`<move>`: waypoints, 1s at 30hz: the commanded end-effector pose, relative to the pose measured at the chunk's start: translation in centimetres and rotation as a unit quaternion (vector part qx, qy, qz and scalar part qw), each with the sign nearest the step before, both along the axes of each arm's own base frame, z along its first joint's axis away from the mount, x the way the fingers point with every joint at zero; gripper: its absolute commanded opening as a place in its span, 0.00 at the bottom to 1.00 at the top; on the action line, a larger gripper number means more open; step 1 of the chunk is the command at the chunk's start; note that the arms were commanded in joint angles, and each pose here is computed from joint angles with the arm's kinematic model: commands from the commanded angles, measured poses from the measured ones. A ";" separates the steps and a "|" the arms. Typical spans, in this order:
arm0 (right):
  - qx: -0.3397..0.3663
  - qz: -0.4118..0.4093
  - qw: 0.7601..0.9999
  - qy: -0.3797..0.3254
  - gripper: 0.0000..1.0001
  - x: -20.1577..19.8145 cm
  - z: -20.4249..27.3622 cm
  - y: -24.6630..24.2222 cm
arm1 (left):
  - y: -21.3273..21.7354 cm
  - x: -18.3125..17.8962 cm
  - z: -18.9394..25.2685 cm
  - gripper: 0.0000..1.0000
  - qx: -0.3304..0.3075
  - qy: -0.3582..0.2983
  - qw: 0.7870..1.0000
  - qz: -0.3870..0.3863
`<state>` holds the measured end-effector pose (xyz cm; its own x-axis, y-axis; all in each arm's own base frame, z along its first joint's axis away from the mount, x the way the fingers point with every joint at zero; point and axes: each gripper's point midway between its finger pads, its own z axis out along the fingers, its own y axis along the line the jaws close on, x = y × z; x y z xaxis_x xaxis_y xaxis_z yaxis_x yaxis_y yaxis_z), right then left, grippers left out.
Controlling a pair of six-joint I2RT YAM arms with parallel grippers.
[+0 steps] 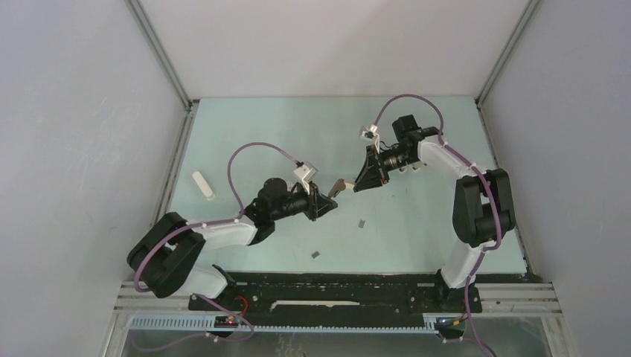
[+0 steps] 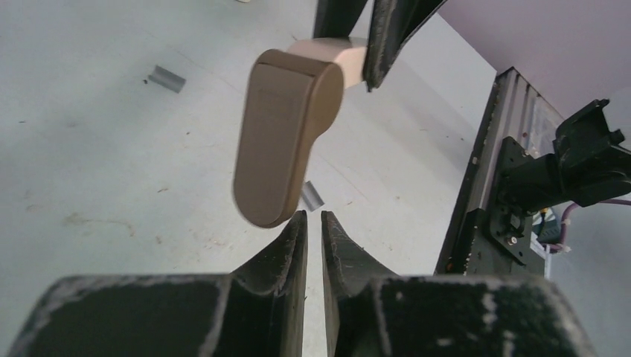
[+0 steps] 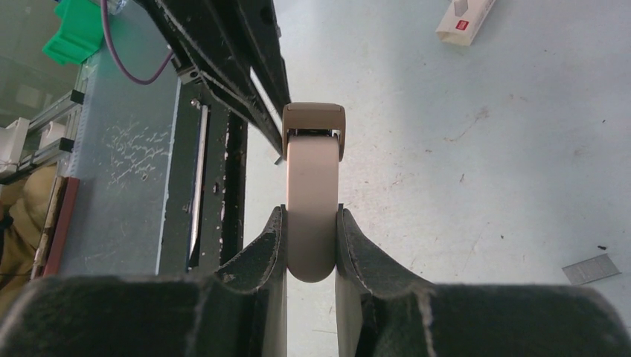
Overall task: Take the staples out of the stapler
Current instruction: Unload the staple at the center of the board.
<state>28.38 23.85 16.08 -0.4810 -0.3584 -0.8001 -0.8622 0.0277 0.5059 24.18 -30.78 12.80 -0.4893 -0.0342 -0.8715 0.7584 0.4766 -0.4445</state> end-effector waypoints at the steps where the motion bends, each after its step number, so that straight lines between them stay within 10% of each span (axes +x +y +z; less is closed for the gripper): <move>1: 0.000 0.000 1.000 -0.010 0.00 0.0 0.3 0.6 | -1.5 1.4 2.9 0.17 -0.039 -0.028 0.999 0.010; 22: -0.011 0.002 1.000 -0.011 0.00 -0.1 -0.1 1.0 | 1.6 2.1 3.3 0.17 -0.040 -0.042 0.994 0.097; 30: -0.007 -0.003 1.000 -0.010 0.00 0.1 0.1 0.7 | 2.4 0.4 3.1 0.42 -0.029 -0.038 0.997 0.067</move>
